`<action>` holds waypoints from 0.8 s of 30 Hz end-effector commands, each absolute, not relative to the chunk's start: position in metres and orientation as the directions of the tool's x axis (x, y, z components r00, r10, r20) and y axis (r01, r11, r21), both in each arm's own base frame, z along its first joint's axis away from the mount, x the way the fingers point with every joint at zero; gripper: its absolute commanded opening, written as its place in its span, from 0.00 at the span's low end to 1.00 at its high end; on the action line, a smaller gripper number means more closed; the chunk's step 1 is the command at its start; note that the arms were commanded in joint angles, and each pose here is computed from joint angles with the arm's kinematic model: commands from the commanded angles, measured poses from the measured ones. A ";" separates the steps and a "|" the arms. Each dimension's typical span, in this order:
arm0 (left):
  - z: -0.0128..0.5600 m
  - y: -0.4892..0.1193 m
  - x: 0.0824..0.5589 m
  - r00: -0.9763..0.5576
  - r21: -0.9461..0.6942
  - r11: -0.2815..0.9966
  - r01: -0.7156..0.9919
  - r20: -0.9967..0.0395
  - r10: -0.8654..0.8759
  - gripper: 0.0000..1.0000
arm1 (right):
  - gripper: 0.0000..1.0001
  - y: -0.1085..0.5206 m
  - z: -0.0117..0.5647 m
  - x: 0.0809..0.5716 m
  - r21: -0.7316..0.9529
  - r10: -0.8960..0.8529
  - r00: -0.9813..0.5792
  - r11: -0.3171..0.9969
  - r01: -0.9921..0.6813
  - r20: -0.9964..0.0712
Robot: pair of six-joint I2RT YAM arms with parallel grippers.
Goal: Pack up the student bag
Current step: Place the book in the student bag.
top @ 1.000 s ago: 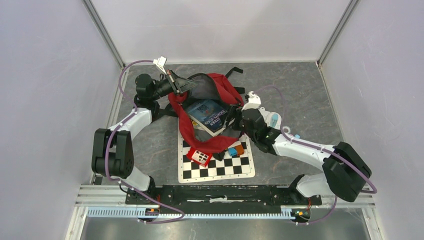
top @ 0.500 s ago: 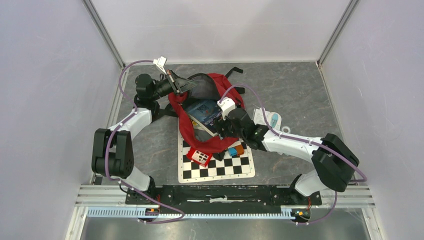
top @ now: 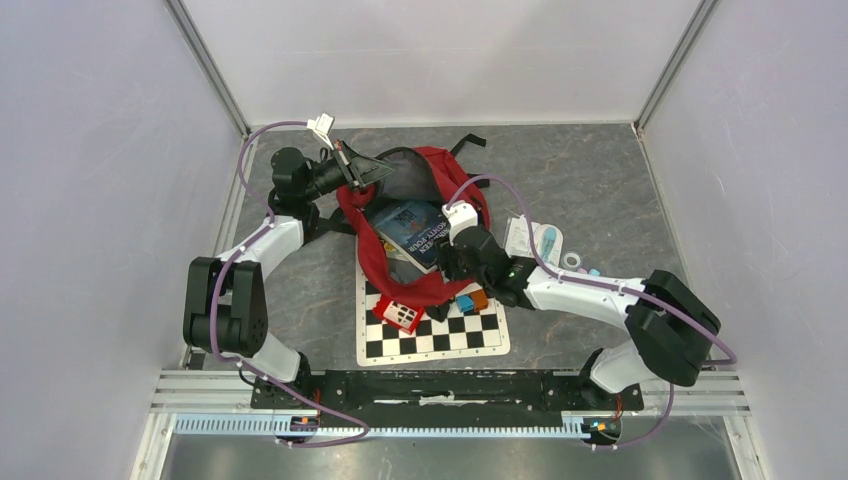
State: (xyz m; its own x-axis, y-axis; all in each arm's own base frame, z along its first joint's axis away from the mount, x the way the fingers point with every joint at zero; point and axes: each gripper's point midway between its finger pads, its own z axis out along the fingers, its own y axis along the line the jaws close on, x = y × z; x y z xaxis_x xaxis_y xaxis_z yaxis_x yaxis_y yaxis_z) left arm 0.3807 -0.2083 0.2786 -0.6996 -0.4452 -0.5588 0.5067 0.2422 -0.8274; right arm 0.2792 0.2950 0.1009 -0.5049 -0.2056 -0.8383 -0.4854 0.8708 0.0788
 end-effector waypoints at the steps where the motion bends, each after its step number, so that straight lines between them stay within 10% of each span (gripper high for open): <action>1: 0.298 -0.212 0.377 -0.662 -0.784 0.223 0.580 -0.613 -0.431 0.02 | 0.58 0.286 0.107 0.270 0.117 -0.150 -0.517 0.886 -0.448 -0.843; 24: 0.298 -0.211 0.377 -0.661 -0.785 0.226 0.576 -0.610 -0.436 0.02 | 0.50 0.345 0.129 0.335 0.104 -0.073 -0.382 0.901 -0.422 -0.921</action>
State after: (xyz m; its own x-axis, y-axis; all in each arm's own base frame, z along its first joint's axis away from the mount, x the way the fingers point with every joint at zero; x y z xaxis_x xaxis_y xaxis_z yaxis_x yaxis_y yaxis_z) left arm 0.3816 -0.2084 0.2761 -0.7041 -0.4449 -0.5534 0.4997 0.2432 -0.8313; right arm 0.3000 0.3160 0.0821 -0.5105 -0.1673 -0.8435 -0.4402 0.8935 0.0892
